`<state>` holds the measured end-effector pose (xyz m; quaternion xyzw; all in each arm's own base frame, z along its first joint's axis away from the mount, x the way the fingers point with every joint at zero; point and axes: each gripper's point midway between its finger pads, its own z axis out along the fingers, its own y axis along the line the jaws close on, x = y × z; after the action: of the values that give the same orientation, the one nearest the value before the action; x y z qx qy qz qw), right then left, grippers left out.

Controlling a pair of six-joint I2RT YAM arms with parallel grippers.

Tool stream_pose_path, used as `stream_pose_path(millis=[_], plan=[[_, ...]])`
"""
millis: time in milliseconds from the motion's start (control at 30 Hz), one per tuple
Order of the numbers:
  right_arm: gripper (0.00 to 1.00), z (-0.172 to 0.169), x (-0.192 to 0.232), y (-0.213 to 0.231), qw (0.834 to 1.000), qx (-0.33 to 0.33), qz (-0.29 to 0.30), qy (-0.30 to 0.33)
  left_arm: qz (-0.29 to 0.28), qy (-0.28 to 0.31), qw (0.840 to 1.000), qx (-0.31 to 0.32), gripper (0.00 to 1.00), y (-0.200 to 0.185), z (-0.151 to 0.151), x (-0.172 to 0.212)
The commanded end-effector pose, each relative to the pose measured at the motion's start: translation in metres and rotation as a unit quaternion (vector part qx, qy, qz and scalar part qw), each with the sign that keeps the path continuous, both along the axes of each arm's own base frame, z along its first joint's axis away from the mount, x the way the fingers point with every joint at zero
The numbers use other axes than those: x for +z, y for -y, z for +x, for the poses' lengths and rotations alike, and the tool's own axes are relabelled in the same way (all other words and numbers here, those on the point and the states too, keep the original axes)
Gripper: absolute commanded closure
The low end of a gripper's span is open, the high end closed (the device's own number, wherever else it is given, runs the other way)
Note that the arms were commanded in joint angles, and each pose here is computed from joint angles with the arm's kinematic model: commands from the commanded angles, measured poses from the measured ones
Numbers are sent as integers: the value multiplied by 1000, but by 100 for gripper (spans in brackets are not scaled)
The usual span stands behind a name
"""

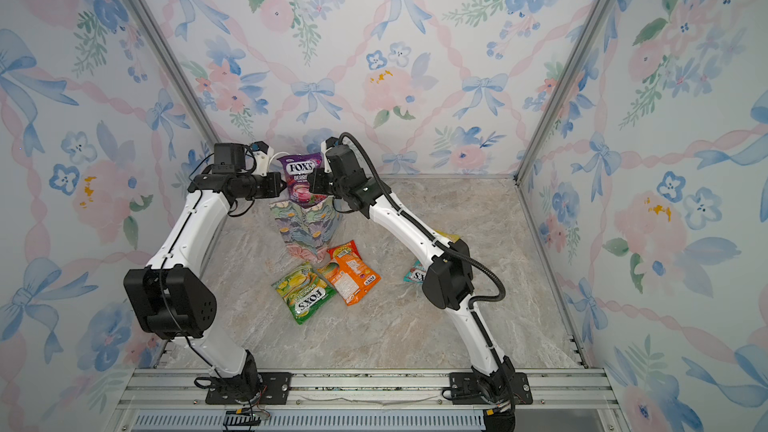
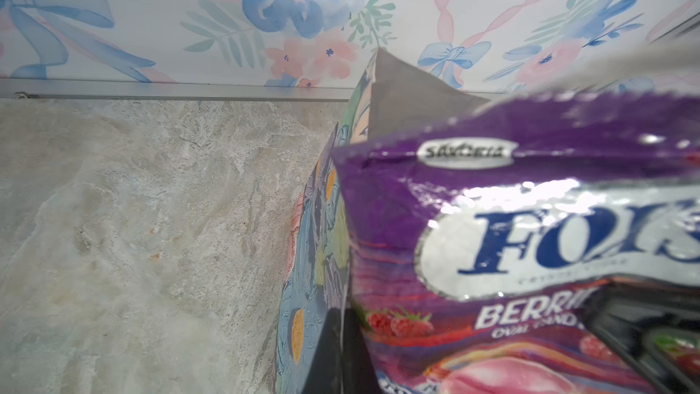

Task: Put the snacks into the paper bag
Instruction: 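Carry the purple bag over the gift bag beside the left gripper, then lower the purple bag into the gift bag with the right gripper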

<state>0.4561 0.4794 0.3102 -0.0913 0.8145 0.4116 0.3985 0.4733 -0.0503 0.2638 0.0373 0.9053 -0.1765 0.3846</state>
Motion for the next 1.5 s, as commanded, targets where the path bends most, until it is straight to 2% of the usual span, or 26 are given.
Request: stream_pose_path(millis=[0,300,400,500,667,900,1000,1167,1267,1367,1467], plan=[[100,-16,65,4,997,9,62,40,3,-2,1000,-5,100,0,-4,-2],[98,-15,61,11,997,-4,64,35,4,-2,1000,-4,100,0,-4,-2],[95,-14,59,14,997,-8,63,33,4,-3,1000,-4,100,-1,-4,-3],[80,-13,60,17,997,-11,65,32,4,-3,1000,-4,100,-1,-4,-3],[47,-9,66,24,997,-19,66,41,4,-1,1000,-3,100,-1,-4,-2],[23,-7,87,32,996,-22,65,66,4,-1,1000,-3,100,-1,-4,-2],[16,-8,97,34,995,-20,64,78,4,-1,1000,-3,100,-1,-4,-2],[15,-17,110,35,994,1,46,102,4,-1,1000,-3,100,-2,-4,-2],[17,-26,111,35,993,17,8,119,3,-3,1000,-3,100,-2,-4,-3],[23,-37,109,37,990,28,-37,134,4,-3,1000,-2,100,-3,-4,-3],[34,-46,101,39,985,40,-82,145,4,-3,1000,-2,100,-2,-4,-3]])
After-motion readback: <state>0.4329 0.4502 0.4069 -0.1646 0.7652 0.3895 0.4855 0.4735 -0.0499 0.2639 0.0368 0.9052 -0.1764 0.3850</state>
